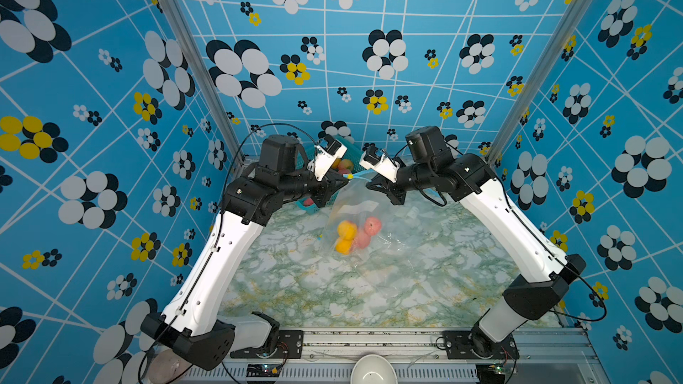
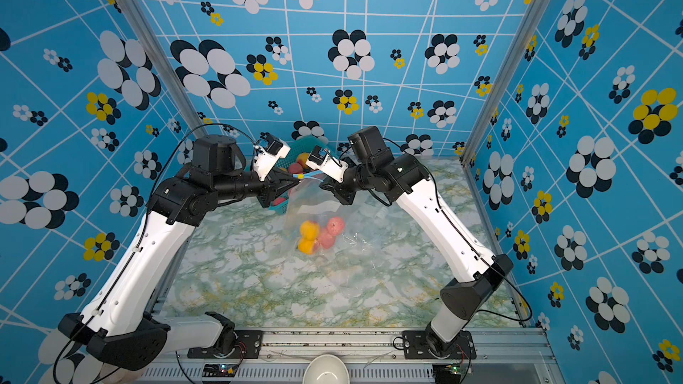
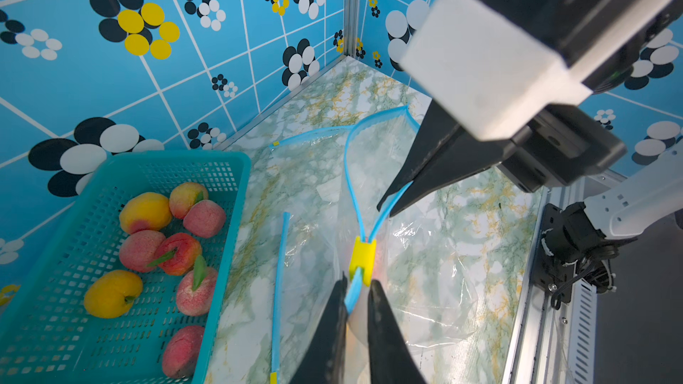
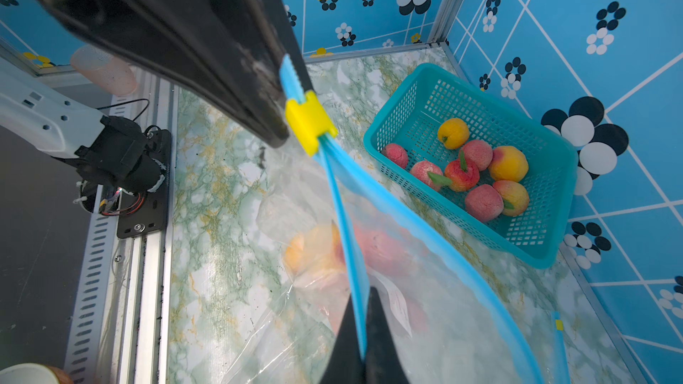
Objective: Place the peach in a zip-top bag and seal the zipper
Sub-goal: Zip the zipper on the zipper food storage bag.
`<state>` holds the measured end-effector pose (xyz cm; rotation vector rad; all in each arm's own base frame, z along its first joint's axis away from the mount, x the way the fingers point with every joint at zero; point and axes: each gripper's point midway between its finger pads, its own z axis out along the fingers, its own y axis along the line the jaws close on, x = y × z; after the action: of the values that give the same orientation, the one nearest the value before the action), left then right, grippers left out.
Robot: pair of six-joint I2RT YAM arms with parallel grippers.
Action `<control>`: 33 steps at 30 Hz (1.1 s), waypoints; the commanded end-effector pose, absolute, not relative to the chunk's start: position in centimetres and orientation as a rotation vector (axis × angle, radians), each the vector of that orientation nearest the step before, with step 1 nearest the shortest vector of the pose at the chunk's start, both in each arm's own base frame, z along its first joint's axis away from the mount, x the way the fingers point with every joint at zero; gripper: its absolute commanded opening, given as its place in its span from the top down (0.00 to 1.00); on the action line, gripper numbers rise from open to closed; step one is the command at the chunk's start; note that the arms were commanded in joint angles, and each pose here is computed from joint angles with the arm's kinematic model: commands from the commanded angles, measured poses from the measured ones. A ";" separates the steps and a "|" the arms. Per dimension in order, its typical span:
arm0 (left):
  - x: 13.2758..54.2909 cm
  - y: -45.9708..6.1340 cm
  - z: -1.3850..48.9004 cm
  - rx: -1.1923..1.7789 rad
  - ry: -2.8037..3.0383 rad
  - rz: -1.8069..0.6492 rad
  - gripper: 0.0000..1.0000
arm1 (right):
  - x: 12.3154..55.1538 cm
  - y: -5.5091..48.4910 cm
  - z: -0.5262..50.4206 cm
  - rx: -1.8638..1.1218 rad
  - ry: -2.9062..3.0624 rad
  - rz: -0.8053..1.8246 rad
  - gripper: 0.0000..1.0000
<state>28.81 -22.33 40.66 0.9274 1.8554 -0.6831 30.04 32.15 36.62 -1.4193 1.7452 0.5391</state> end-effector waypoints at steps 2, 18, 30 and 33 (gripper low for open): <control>29.0 -22.2 40.4 0.920 1.853 -0.692 0.92 | 29.6 32.4 37.6 -1.402 1.735 0.564 1.00; 27.7 -22.3 40.4 1.037 1.818 -0.695 1.00 | 27.7 30.8 42.5 -1.376 1.542 0.537 0.71; 25.2 -22.7 41.2 1.139 1.744 -0.750 1.00 | 25.7 34.0 44.4 -1.483 1.378 0.739 0.67; 24.9 -22.7 41.4 1.145 1.729 -0.753 1.00 | 25.4 34.7 44.0 -1.515 1.374 0.774 0.69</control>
<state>26.39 -22.94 39.49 1.1139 1.8046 -0.7456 26.34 33.85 44.42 -1.4583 1.3992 0.7108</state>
